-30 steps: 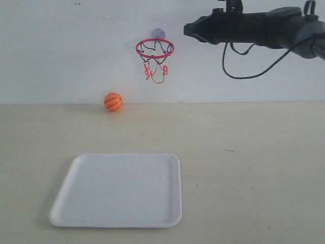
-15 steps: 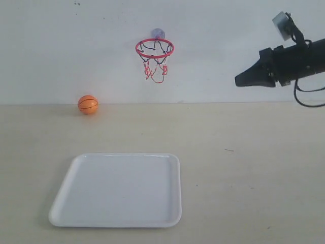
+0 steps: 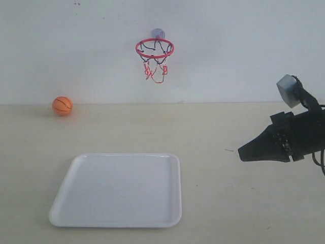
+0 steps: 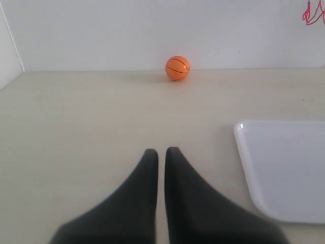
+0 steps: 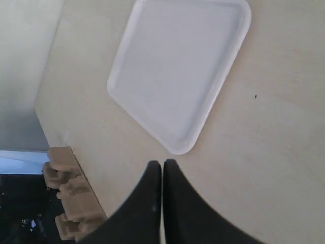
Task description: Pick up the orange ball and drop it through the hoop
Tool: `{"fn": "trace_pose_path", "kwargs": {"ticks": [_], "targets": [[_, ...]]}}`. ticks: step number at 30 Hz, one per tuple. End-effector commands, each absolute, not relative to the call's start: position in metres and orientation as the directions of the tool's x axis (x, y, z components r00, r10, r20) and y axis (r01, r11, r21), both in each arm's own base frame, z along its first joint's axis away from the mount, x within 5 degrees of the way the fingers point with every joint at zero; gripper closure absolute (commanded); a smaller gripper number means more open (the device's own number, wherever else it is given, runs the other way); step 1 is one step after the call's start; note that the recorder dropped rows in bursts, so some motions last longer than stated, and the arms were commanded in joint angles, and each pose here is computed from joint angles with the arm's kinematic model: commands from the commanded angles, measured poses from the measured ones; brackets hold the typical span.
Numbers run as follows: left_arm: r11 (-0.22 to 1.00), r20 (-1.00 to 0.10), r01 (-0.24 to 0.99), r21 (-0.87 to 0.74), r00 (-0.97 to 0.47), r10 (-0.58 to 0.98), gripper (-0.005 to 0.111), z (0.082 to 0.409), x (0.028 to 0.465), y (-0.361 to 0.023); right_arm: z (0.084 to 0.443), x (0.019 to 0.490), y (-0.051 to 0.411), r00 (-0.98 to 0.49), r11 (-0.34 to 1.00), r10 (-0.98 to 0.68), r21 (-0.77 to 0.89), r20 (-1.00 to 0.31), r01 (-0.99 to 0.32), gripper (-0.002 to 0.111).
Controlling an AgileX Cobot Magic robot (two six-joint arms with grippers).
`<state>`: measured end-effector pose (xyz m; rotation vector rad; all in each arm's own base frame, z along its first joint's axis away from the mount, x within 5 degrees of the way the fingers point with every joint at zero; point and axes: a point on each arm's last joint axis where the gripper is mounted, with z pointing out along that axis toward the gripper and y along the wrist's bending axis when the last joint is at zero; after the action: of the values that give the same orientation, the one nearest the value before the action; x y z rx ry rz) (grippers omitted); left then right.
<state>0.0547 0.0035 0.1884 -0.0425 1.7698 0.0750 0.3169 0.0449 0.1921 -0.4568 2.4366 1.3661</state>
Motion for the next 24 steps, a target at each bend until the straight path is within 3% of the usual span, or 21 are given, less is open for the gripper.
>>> {"fn": "trace_pose_path", "kwargs": {"ticks": [1, 8, 11, 14, 17, 21, 24], "targets": [[0.997, -0.98, -0.073, 0.022, -0.2, 0.007, 0.103, 0.187, 0.055, 0.004, 0.195, 0.315, 0.045, -0.892, 0.492, -0.128, 0.753, -0.434, -0.437, 0.109], [0.997, -0.98, -0.073, 0.022, -0.2, 0.007, 0.103, 0.187, 0.055, 0.004, 0.19, 0.316, 0.045, -0.899, 0.492, -0.13, 0.76, -0.419, -0.425, 0.109], [0.997, -0.98, -0.073, 0.022, -0.2, 0.007, 0.103, 0.187, 0.055, 0.004, 0.213, 0.311, 0.047, -0.879, 0.507, -0.111, 0.734, -0.464, -0.452, 0.109], [0.997, -0.98, -0.073, 0.022, -0.2, 0.007, 0.103, 0.187, 0.055, 0.004, 0.279, 0.296, 0.056, -0.715, 0.656, -0.078, 0.505, -0.695, -0.562, 0.109], [0.997, -0.98, -0.073, 0.022, -0.2, 0.007, 0.103, 0.187, 0.055, 0.004, 0.342, 0.257, 0.063, -0.443, 0.807, -0.032, 0.238, -0.896, -0.541, 0.109], [0.997, -0.98, -0.073, 0.022, -0.2, 0.007, 0.103, 0.187, 0.055, 0.004, 0.371, 0.199, 0.049, -0.213, 0.902, 0.022, 0.111, -0.977, -0.417, 0.109], [0.997, -0.98, -0.073, 0.022, -0.2, 0.007, 0.103, 0.187, 0.055, 0.004, 0.371, 0.174, 0.039, -0.132, 0.937, 0.043, 0.086, -0.99, -0.339, 0.109]]}}
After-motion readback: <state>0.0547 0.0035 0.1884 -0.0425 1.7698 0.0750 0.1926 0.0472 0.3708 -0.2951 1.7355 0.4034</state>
